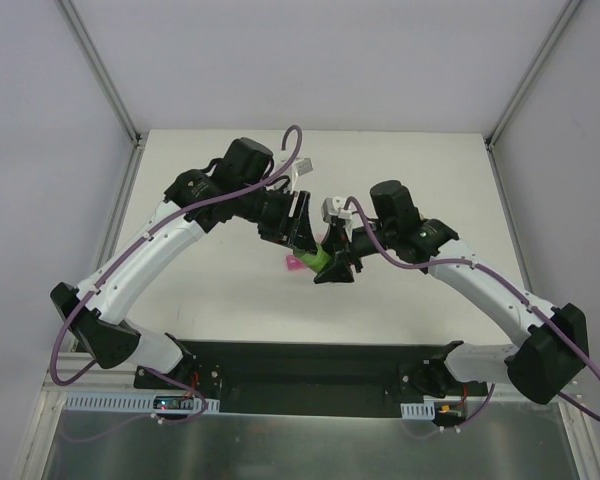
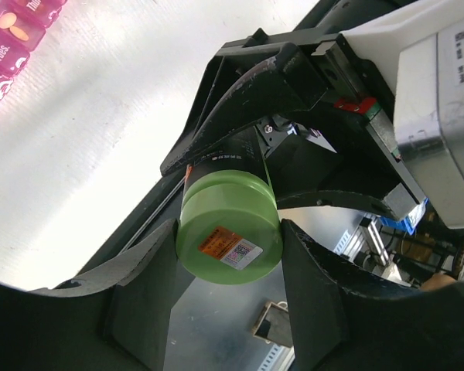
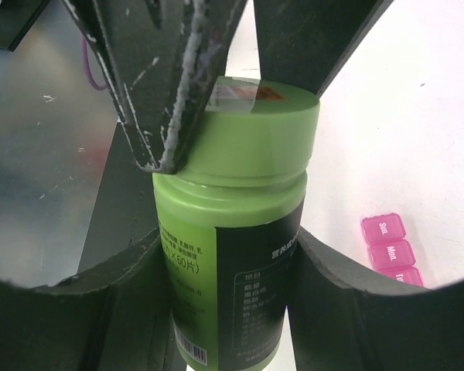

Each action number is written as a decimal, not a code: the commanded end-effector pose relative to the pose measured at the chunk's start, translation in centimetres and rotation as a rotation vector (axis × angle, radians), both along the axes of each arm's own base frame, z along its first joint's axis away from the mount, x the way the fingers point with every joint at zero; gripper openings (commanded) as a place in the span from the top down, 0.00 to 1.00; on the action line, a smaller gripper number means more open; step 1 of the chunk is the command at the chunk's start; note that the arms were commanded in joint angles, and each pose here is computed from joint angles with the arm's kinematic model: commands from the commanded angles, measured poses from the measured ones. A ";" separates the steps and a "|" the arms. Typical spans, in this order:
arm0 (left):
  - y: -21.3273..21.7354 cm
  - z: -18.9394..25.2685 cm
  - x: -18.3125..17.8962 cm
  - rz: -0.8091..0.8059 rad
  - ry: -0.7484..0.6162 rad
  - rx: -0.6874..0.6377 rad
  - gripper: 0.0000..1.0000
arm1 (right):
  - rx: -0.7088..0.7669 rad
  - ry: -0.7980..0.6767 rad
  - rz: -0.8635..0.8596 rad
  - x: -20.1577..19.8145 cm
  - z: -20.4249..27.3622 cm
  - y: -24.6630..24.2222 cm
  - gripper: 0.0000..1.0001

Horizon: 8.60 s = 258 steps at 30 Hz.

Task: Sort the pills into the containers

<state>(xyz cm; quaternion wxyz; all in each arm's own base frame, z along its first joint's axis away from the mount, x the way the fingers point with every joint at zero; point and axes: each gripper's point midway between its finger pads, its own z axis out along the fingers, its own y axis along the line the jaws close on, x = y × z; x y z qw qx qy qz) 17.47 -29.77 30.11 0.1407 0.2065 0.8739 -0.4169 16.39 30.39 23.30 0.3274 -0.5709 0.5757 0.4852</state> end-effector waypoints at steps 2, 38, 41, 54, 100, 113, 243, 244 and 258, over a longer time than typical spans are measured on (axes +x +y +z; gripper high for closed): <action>-0.8 -0.5 -2.7 -0.140 0.005 -0.015 0.86 | 0.162 -0.130 0.061 0.1 4.8 1.0 0.91; 0.1 -1.7 -6.4 -0.453 -0.090 -0.058 0.83 | 0.227 -0.052 0.102 -0.8 5.9 0.7 0.91; 0.2 -2.1 -6.5 -0.455 -0.089 -0.048 0.82 | 0.242 -0.073 0.105 -0.7 6.4 0.7 0.90; 0.9 -3.4 -5.0 -0.452 -0.318 0.026 0.70 | 0.272 -0.031 0.132 -1.3 7.4 0.8 0.91; 2.4 5.2 -0.6 0.157 -0.324 -0.194 0.01 | 0.172 -0.145 0.048 0.2 5.3 0.7 0.91; 1.6 4.2 2.1 0.283 -0.293 -0.097 0.20 | 0.112 -0.168 -0.013 1.4 4.1 1.0 0.91; 1.3 1.1 1.2 0.309 -0.157 -0.068 0.34 | 0.045 -0.260 -0.016 1.3 3.0 1.4 0.91; 1.3 1.0 1.2 0.306 -0.154 -0.067 0.38 | 0.044 -0.257 -0.013 1.2 3.0 1.4 0.91; 0.8 0.9 -0.4 0.175 -0.151 -0.062 0.61 | 0.088 -0.201 0.038 0.0 3.9 1.6 0.91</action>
